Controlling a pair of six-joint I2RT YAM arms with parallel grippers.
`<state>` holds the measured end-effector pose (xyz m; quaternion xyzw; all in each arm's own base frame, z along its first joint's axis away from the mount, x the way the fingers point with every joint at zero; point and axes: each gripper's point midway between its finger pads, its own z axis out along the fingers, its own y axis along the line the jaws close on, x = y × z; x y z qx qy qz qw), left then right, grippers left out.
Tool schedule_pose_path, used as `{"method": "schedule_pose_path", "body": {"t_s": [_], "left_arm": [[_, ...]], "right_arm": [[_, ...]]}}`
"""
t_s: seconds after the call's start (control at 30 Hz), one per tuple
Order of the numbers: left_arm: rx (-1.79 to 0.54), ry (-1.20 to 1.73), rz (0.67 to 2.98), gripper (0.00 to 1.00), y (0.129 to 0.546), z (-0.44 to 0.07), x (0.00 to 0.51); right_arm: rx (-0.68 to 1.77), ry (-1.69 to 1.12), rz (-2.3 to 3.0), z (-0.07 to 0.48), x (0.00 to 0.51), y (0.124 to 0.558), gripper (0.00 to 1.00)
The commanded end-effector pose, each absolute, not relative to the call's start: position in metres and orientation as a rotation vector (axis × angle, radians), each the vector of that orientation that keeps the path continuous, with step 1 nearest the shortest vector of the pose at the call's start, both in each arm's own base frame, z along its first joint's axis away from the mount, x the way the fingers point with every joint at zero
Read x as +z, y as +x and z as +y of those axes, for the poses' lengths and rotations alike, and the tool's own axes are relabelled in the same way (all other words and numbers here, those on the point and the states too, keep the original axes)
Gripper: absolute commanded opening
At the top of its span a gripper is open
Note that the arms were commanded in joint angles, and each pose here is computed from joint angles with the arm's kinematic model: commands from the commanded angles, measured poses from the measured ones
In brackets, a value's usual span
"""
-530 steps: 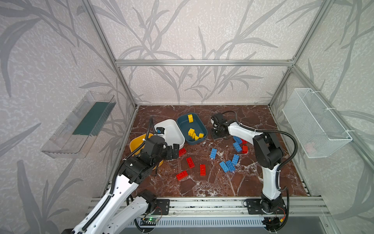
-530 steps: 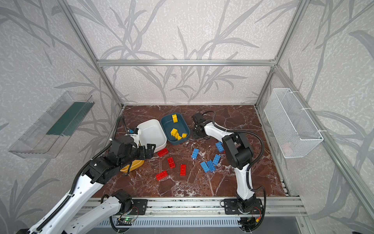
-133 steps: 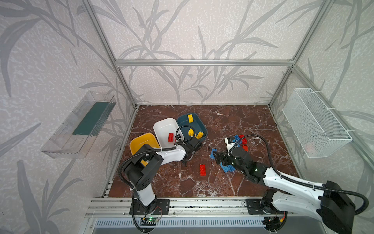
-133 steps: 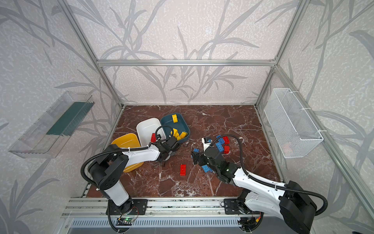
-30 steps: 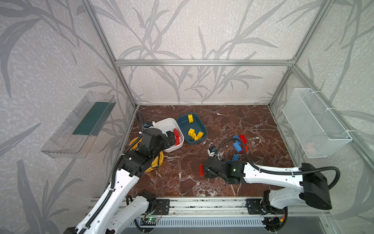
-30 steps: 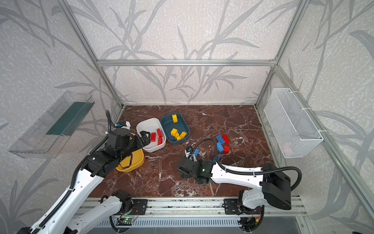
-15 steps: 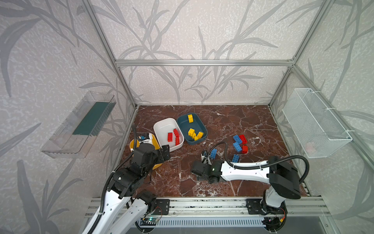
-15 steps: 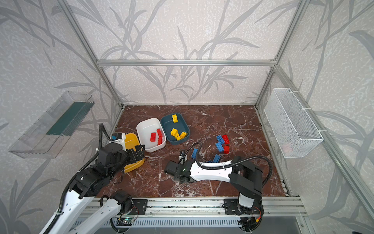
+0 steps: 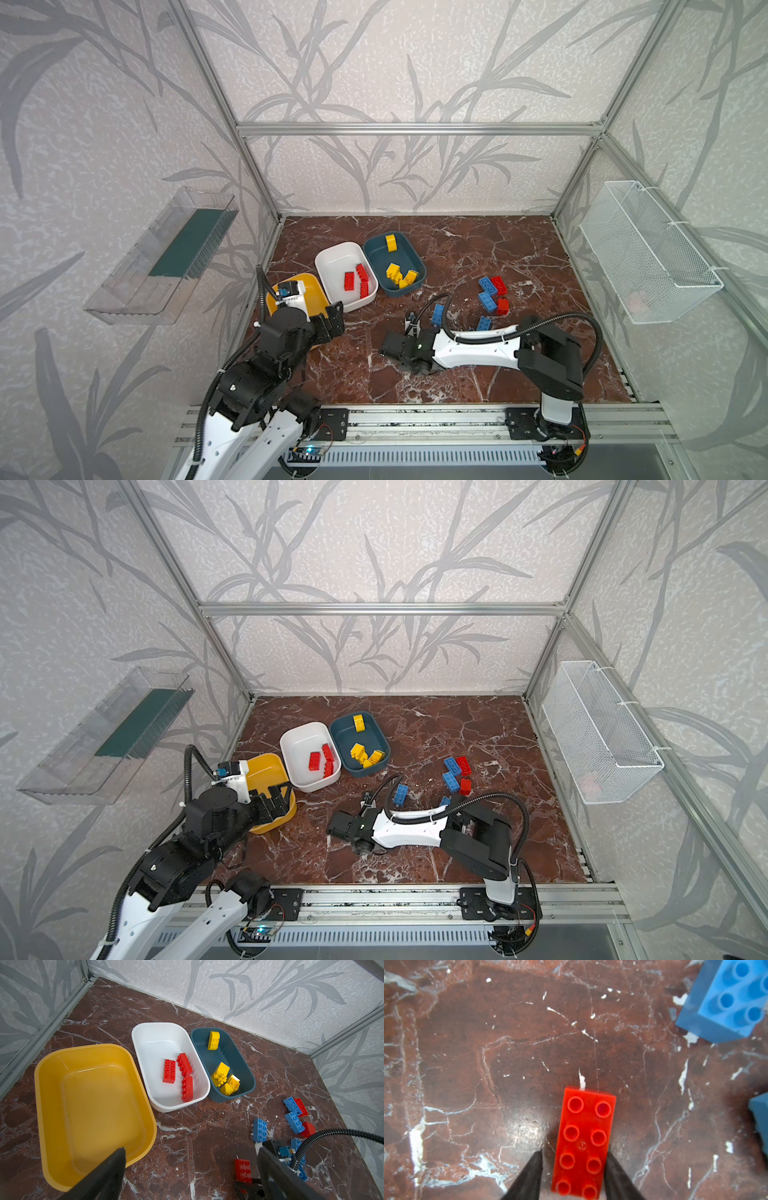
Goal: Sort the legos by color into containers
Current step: 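Lower right gripper onto red 2x4 brick near robot while left gripper withdraws, then carry the red 2x4 brick with the right gripper over the white tub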
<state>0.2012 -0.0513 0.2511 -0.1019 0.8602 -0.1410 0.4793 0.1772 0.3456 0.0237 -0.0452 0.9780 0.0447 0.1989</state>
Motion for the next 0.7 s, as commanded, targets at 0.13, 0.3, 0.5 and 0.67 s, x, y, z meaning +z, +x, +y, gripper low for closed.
{"method": "schedule_pose_path", "body": {"t_s": [0.13, 0.3, 0.5, 0.67], "left_arm": [[-0.3, -0.228, 2.127, 0.98, 0.2, -0.048, 0.244], [-0.288, -0.234, 2.126, 0.98, 0.2, -0.046, 0.243], [-0.281, -0.242, 2.117, 0.98, 0.2, -0.044, 0.244], [-0.292, -0.231, 2.102, 0.98, 0.198, -0.044, 0.248]], "right_arm": [[0.085, -0.143, 2.74, 0.342, 0.019, 0.18, 0.34], [0.098, -0.187, 2.728, 0.343, 0.029, 0.182, 0.34], [0.351, -0.349, 2.659, 0.365, 0.057, 0.184, 0.35], [0.601, -0.542, 2.516, 0.389, 0.096, 0.185, 0.33]]}}
